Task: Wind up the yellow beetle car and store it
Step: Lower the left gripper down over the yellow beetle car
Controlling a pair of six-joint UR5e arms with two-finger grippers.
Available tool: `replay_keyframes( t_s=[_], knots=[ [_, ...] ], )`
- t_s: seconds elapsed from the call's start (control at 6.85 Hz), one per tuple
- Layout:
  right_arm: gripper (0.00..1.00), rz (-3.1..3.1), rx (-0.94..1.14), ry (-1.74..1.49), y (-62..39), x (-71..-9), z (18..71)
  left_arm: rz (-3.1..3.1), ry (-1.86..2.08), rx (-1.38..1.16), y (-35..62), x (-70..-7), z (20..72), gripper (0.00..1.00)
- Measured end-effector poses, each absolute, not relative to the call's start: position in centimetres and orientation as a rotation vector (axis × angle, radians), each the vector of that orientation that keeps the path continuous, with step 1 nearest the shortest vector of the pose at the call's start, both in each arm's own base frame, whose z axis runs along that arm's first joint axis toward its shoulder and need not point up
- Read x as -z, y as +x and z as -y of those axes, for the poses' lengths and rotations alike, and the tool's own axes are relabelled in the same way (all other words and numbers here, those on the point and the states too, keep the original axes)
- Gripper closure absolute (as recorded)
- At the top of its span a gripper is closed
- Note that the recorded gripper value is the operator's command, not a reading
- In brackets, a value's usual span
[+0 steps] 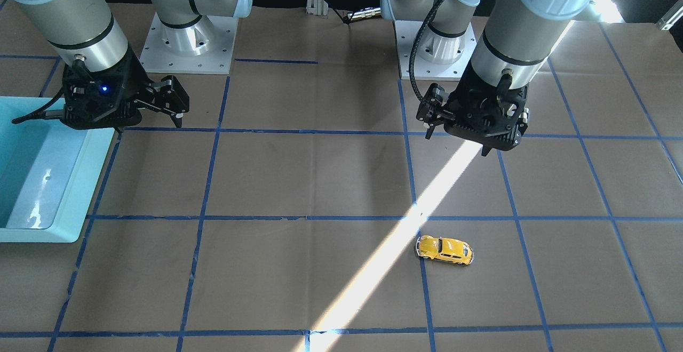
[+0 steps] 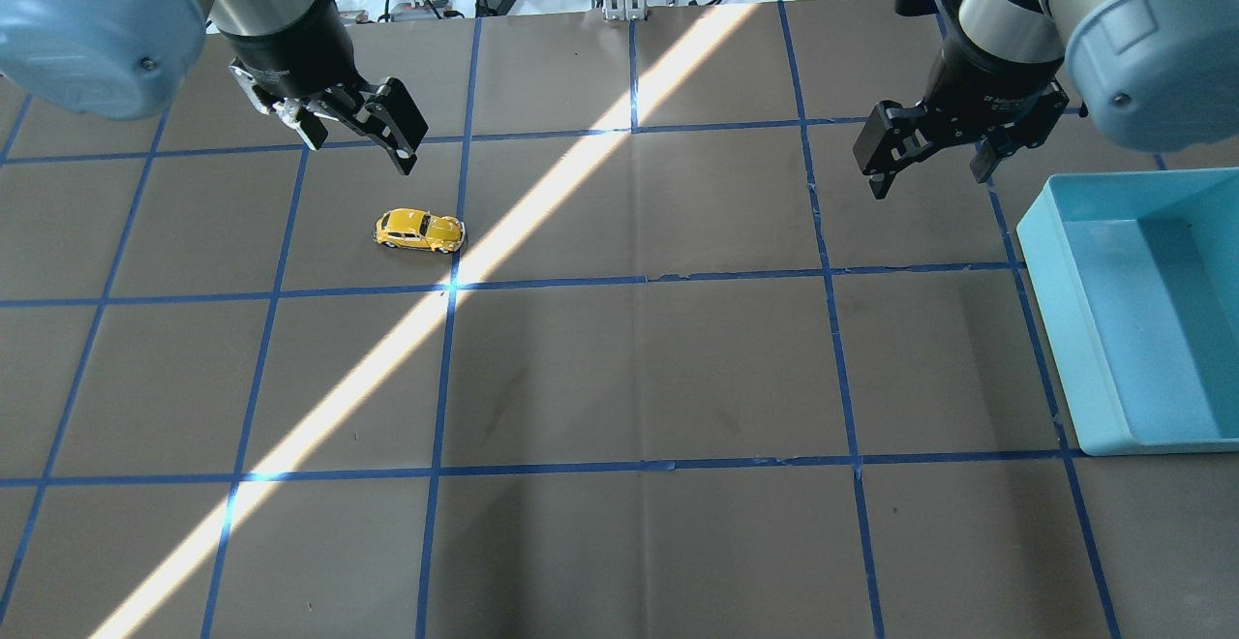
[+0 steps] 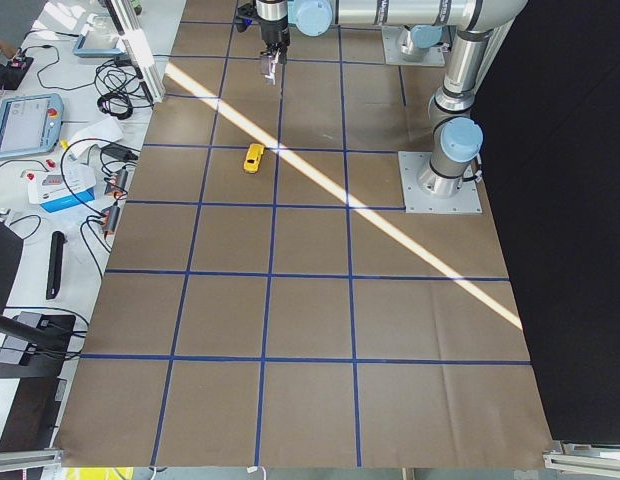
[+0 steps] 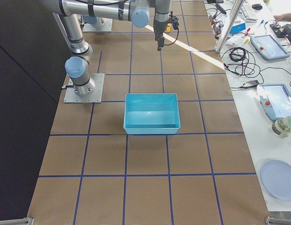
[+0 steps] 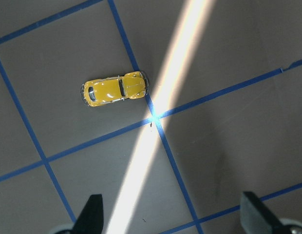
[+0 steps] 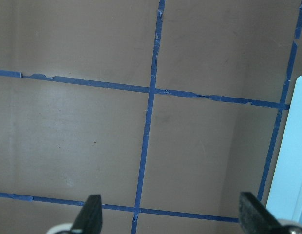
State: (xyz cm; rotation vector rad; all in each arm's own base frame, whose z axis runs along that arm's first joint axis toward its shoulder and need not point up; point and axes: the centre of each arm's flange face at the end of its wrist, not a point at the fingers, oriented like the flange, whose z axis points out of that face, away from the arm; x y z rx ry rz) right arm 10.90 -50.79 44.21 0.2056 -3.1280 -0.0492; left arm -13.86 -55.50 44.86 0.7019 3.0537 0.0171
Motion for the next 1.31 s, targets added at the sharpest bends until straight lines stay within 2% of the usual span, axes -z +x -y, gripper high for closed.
replay_keyframes(
  t_s=[0.44, 0.73, 0.88, 1.02, 1.17, 1.31],
  knots=[
    [0.00, 3.130, 0.051, 0.195, 10.6, -44.1, 50.9, -2.769, 1.517, -0.074, -10.3, -34.9, 61.9, 0.00],
    [0.00, 3.132, 0.062, 0.195, 10.5, -43.9, 50.8, -2.462, 2.032, -0.120, -9.6, -28.8, 63.9, 0.00],
    [0.00, 3.132, 0.065, 0.194, 10.5, -43.8, 50.8, -2.323, 2.188, -0.122, -9.5, -26.5, 64.3, 0.02],
    [0.00, 3.133, 0.066, 0.193, 10.5, -43.8, 50.8, -2.217, 2.273, -0.131, -9.3, -24.3, 64.5, 0.09],
    [0.00, 3.133, 0.066, 0.193, 10.6, -43.8, 50.8, -2.137, 2.338, -0.154, -9.1, -22.5, 64.7, 0.10],
    [0.00, 3.133, 0.069, 0.193, 10.6, -43.7, 50.8, -2.078, 2.379, -0.179, -8.9, -21.5, 64.8, 0.16]
  ],
)
